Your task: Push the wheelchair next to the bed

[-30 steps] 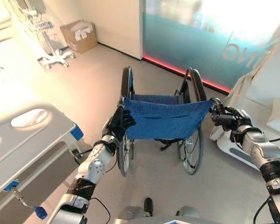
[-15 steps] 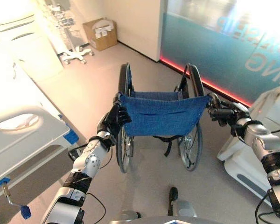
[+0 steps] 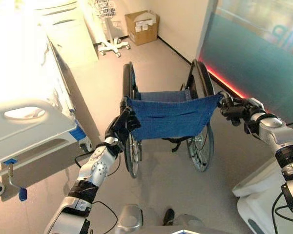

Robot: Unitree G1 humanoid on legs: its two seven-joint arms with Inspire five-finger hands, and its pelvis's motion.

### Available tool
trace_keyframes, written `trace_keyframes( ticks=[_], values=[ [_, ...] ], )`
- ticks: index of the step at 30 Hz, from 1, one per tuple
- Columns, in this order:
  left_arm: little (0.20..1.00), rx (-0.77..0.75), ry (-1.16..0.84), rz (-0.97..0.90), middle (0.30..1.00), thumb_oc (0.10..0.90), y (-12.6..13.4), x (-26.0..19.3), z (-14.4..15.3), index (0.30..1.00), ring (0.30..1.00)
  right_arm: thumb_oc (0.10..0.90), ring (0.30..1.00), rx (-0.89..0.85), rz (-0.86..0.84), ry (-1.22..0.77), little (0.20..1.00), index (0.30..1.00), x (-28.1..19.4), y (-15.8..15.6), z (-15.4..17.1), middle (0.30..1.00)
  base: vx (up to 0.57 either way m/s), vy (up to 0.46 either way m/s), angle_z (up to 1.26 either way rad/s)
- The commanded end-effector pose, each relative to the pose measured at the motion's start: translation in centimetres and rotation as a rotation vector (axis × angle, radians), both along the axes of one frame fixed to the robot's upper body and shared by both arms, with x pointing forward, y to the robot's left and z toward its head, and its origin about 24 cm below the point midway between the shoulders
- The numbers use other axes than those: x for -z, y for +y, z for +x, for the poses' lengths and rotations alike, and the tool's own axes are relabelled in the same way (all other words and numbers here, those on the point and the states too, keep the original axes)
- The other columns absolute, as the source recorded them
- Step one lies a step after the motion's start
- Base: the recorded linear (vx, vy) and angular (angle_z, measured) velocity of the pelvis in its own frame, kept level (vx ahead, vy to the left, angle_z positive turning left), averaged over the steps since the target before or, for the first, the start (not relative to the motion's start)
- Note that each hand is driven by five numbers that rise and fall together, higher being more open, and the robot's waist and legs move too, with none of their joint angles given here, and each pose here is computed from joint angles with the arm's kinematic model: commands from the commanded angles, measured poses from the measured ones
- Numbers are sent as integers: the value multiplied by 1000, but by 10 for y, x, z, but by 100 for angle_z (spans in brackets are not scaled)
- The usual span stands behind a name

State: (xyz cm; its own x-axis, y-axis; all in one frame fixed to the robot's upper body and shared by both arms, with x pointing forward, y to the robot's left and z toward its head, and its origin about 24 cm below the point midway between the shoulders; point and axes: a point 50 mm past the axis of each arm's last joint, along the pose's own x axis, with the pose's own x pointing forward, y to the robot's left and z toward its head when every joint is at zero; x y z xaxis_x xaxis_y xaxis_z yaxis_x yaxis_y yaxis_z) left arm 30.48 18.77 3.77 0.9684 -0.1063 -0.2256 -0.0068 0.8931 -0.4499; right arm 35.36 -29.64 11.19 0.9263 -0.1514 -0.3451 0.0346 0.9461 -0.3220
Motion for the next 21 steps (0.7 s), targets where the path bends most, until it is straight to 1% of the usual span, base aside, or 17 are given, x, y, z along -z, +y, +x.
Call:
trace_keyframes(
  ticks=[1,4,8,11,14,17,21],
  values=[
    [300,149,-272,-44,300,400,-36,-55,12,300,300,400,300,-245,21,-277,300,300,-71,55,29,300,461,-53,22],
    [300,156,-271,-52,300,400,-34,-56,8,300,300,400,300,-238,20,-259,300,300,-63,43,26,300,402,-62,-1],
    [300,105,-250,-51,300,400,-27,-55,9,300,300,400,300,-280,59,-218,300,300,-46,47,27,300,416,0,-39],
    [300,105,-234,-43,300,400,-27,-50,10,300,300,400,300,-283,90,-210,300,300,-35,47,22,300,357,121,-17],
    [300,131,-227,-36,300,400,-28,-48,11,300,300,400,300,-262,108,-208,300,300,-27,45,17,300,368,52,47],
    [300,160,-224,-26,300,400,-33,-48,16,300,300,400,300,-256,113,-209,300,300,-28,50,20,300,311,-175,51],
    [300,186,-237,-13,300,400,-37,-51,19,300,300,400,300,-247,119,-239,300,300,-36,49,22,300,190,-313,39]
  ],
)
